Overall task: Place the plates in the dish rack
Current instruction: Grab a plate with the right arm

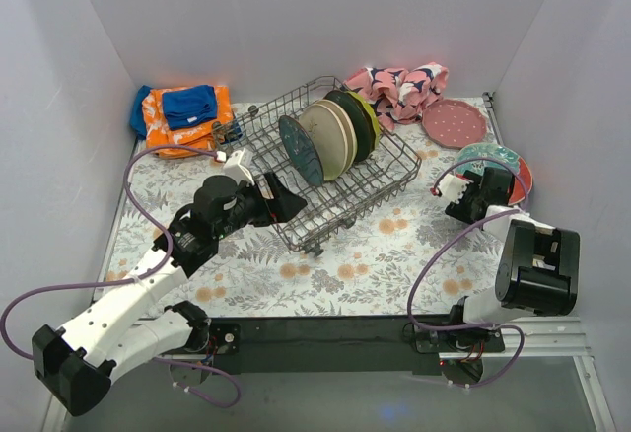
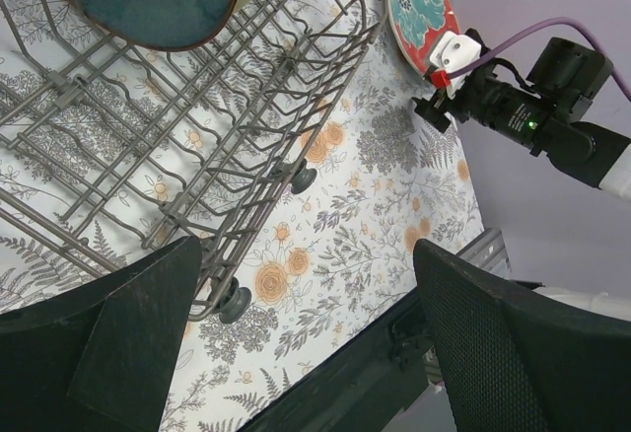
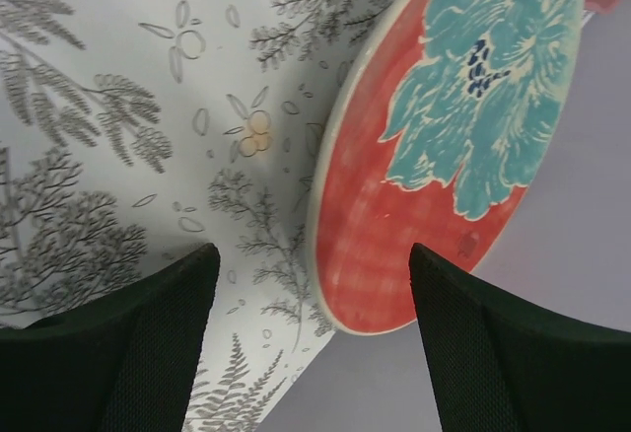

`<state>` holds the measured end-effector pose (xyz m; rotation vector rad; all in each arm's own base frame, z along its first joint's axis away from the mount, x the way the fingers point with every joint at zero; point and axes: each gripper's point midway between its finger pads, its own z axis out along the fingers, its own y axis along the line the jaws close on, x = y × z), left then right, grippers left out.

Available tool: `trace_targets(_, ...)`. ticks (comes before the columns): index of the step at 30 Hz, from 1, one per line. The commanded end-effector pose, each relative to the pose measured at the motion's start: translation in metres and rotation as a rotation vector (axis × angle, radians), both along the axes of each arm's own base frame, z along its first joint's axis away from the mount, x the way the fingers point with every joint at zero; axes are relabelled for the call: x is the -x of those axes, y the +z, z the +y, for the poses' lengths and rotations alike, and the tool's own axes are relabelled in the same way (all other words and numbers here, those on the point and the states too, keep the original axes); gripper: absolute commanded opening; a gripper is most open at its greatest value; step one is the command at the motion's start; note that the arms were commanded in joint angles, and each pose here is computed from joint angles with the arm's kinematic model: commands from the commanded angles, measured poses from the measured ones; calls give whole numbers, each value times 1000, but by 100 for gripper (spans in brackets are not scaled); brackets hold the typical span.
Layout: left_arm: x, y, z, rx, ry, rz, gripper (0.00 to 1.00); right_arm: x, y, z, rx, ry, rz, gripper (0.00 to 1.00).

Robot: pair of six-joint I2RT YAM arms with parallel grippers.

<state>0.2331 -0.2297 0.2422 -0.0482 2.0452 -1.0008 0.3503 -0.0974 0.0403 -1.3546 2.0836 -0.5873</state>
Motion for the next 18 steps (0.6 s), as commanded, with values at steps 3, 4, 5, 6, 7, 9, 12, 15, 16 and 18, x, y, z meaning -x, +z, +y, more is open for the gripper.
trace_targets(3,-6,18,-4,22,-5,-26,87,-19,4,-16,119,16,-97,80)
trace_targets(4,-6,17,-5,20,-6,-24,87,-18,1,-15,120,19,-94,76)
trace_targets(5,-7,17,-5,20,-6,-24,87,-20,1,-16,128,22,-105,75)
trace_targets(6,-7,18,-6,20,-6,-24,87,-19,-1,-16,133,25,-103,74)
trace_targets(7,-8,18,-6,18,-7,-23,87,-18,-7,-17,136,27,-91,71)
trace_targets(9,-8,18,-7,19,-8,-22,87,-17,-12,-17,146,34,-82,68)
trace_targets(12,-8,19,-8,22,-9,-22,87,-13,-22,-16,146,42,-63,54)
trace_targets(15,-9,19,-9,23,-12,-19,87,-10,-29,-14,141,49,-51,40)
trace_targets(16,-9,19,-9,24,-13,-18,87,-9,-30,-14,142,52,-46,38)
trace_targets(18,-10,20,-10,27,-15,-18,87,-5,-34,-12,138,60,-35,30)
